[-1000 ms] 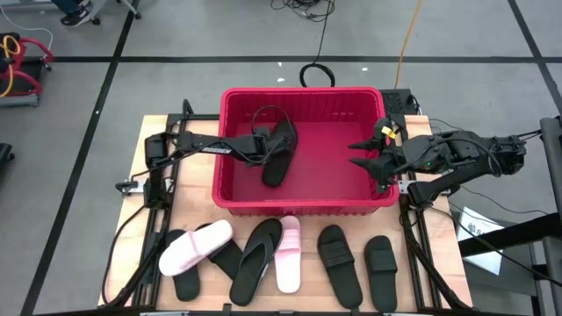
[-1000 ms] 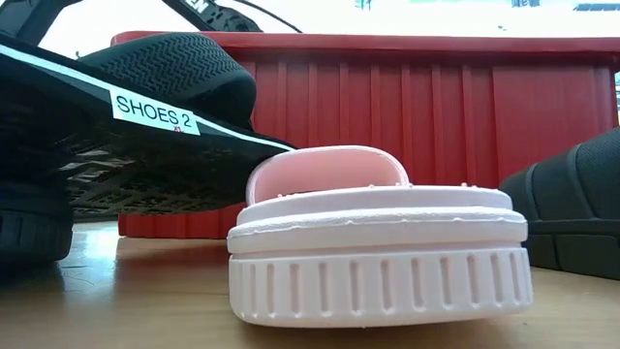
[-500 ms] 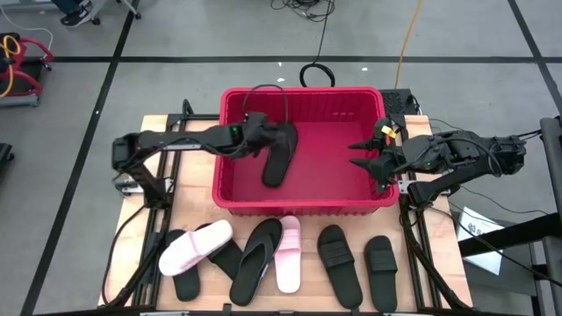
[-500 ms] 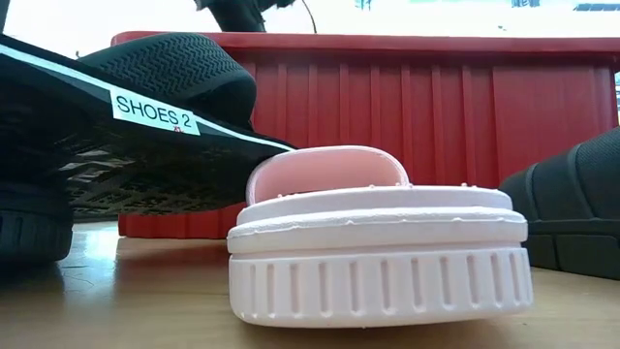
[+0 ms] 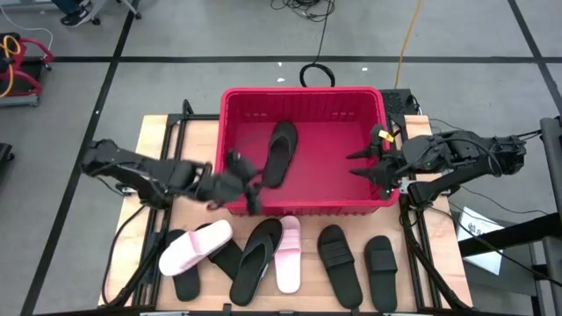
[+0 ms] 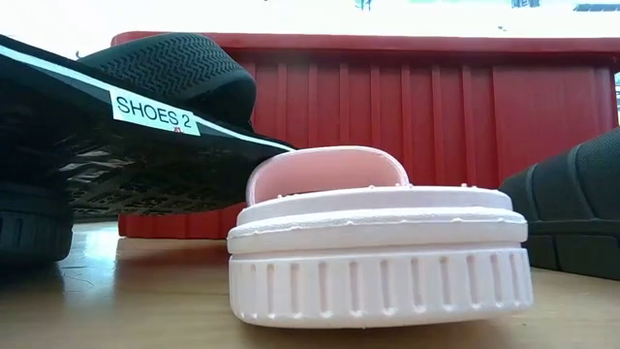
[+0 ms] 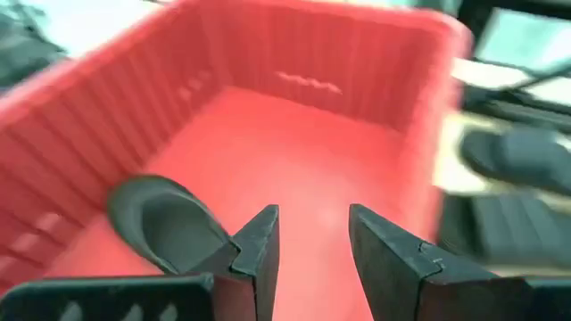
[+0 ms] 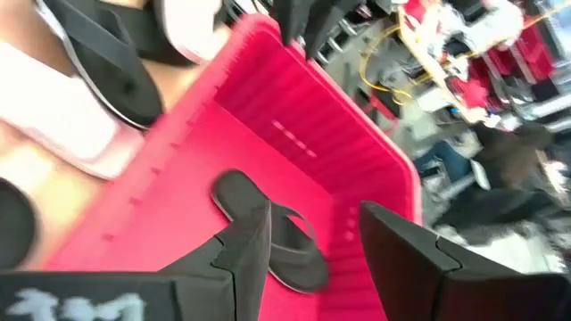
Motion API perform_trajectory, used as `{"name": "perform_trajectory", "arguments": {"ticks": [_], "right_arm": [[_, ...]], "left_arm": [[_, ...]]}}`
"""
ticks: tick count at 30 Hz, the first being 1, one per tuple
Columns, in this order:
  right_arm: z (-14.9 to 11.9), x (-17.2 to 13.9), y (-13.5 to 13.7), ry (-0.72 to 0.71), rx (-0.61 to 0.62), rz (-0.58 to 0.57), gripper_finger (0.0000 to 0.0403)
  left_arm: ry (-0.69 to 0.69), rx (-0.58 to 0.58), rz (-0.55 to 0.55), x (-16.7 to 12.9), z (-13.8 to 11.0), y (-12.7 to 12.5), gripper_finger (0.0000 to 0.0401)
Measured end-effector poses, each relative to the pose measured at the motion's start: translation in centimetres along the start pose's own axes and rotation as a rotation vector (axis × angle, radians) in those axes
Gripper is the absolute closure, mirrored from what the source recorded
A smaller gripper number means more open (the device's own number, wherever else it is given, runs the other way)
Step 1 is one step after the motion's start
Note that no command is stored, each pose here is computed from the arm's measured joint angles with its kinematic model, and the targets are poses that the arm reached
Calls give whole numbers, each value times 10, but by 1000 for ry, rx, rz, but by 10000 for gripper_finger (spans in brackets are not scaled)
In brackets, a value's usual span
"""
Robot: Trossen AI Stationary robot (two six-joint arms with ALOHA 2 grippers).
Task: Pick and place slides into bin
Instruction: Put the black slipper into the red bin
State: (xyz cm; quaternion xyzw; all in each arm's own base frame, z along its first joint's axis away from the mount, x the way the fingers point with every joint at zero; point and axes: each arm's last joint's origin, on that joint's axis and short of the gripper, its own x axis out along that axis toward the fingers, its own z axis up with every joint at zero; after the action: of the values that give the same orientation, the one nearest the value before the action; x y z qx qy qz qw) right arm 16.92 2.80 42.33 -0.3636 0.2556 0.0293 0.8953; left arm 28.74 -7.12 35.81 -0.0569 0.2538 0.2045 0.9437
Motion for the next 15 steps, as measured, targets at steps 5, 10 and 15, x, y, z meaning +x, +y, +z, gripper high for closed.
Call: {"name": "perform_trajectory", "arguments": {"ticks": [5,10,15], "right_arm": [[0,0,0,-11,46,15,238],[1,0,1,-18,88,24,238],[2,0,3,-73,150,116,238]], "left_arm": [[109,-12,-106,-25,-28,-33,267],[220,-24,-171,-44,-54,-58,268],[289,-7,-181,-47,-82,-85,268]]}}
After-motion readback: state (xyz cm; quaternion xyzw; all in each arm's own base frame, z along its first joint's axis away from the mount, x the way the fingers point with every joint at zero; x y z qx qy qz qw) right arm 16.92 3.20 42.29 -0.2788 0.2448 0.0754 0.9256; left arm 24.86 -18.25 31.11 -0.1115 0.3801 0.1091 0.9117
